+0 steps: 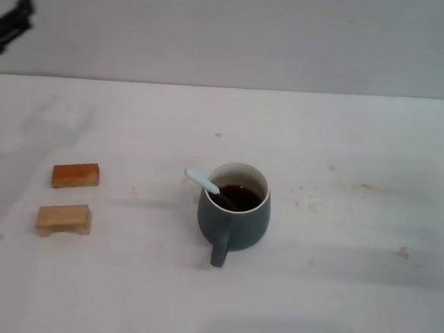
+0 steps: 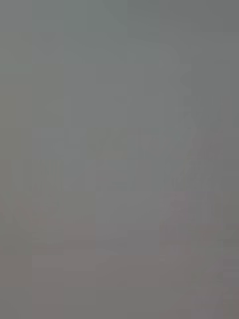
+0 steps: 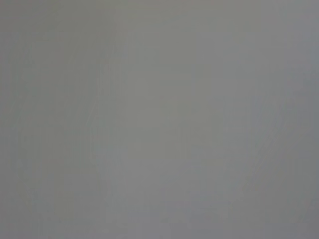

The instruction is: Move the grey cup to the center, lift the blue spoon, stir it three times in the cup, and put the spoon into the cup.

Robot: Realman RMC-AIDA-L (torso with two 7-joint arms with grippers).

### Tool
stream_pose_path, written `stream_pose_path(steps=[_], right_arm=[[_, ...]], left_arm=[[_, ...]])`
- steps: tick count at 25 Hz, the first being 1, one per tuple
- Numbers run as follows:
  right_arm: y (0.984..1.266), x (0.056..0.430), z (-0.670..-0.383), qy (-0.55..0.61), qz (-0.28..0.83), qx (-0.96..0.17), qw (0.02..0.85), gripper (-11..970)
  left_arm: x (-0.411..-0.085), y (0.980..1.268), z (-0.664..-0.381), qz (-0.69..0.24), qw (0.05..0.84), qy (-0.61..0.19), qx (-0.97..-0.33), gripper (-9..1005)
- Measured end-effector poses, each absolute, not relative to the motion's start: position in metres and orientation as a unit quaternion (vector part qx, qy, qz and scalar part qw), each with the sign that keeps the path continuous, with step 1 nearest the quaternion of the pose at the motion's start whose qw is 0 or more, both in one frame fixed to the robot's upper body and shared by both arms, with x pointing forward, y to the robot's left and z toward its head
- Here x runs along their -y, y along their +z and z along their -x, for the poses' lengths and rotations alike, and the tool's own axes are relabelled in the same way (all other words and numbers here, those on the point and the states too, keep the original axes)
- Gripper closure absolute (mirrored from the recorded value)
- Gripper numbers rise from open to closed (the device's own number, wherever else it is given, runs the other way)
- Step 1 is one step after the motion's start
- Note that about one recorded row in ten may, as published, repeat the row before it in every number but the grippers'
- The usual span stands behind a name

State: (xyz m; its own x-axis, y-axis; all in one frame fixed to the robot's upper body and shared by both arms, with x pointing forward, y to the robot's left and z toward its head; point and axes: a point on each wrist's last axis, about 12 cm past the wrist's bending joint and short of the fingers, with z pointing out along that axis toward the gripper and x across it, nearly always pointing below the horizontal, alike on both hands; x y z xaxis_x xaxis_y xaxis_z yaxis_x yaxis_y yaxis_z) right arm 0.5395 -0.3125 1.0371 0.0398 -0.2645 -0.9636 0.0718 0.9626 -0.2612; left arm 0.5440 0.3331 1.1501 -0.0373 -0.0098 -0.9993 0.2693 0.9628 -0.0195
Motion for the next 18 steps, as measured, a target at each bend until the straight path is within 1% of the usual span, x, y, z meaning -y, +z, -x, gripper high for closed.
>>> stream_pose_path(steps=[1, 2, 3, 4, 5, 6, 7, 10, 12, 13, 14, 15, 16, 18], right_arm=[[1.037, 0.331, -0.527, -0.141, 0.028, -0.674, 0.724, 910], [1.037, 0.331, -0.527, -0.141, 0.028, -0.674, 0.724, 910], [1.037, 0.351, -0.514, -0.169, -0.01, -0.666, 0.726, 910], [1.037, 0.351, -0.514, -0.169, -0.01, -0.666, 0.726, 910], [1.038, 0.36, -0.507, -0.182, -0.028, -0.661, 0.727, 910], [1.037, 0.375, -0.494, -0.2, -0.058, -0.656, 0.725, 910], [1.037, 0.375, -0.494, -0.2, -0.058, -0.656, 0.725, 910], [1.034, 0.39, -0.478, -0.21, -0.097, -0.653, 0.721, 910], [1.029, 0.394, -0.471, -0.209, -0.11, -0.657, 0.716, 910], [1.025, 0.396, -0.467, -0.206, -0.117, -0.663, 0.71, 910], [1.023, 0.396, -0.466, -0.205, -0.119, -0.665, 0.708, 910], [1.023, 0.396, -0.466, -0.205, -0.119, -0.665, 0.708, 910], [1.022, 0.397, -0.465, -0.203, -0.121, -0.668, 0.706, 910], [1.021, 0.396, -0.465, -0.202, -0.121, -0.669, 0.705, 910]], left_arm=[[-0.348, 1.141, -0.541, -0.065, 0.701, -0.106, -0.702, 210], [-0.348, 1.141, -0.541, -0.065, 0.701, -0.106, -0.702, 210], [-0.353, 1.138, -0.54, -0.057, 0.707, -0.106, -0.697, 210], [-0.363, 1.131, -0.535, -0.039, 0.719, -0.108, -0.685, 210], [-0.37, 1.125, -0.531, -0.028, 0.731, -0.107, -0.674, 210], [-0.381, 1.116, -0.523, -0.01, 0.754, -0.101, -0.649, 210], [-0.381, 1.116, -0.523, -0.01, 0.754, -0.101, -0.649, 210], [-0.395, 1.098, -0.515, 0.013, 0.769, -0.08, -0.634, 210], [-0.398, 1.086, -0.512, 0.024, 0.768, -0.064, -0.636, 210], [-0.398, 1.086, -0.512, 0.024, 0.768, -0.064, -0.636, 210], [-0.399, 1.079, -0.511, 0.028, 0.764, -0.055, -0.642, 210], [-0.399, 1.079, -0.511, 0.028, 0.764, -0.055, -0.642, 210], [-0.398, 1.068, -0.512, 0.03, 0.757, -0.031, -0.651, 210], [-0.398, 1.067, -0.513, 0.028, 0.756, -0.023, -0.653, 210]])
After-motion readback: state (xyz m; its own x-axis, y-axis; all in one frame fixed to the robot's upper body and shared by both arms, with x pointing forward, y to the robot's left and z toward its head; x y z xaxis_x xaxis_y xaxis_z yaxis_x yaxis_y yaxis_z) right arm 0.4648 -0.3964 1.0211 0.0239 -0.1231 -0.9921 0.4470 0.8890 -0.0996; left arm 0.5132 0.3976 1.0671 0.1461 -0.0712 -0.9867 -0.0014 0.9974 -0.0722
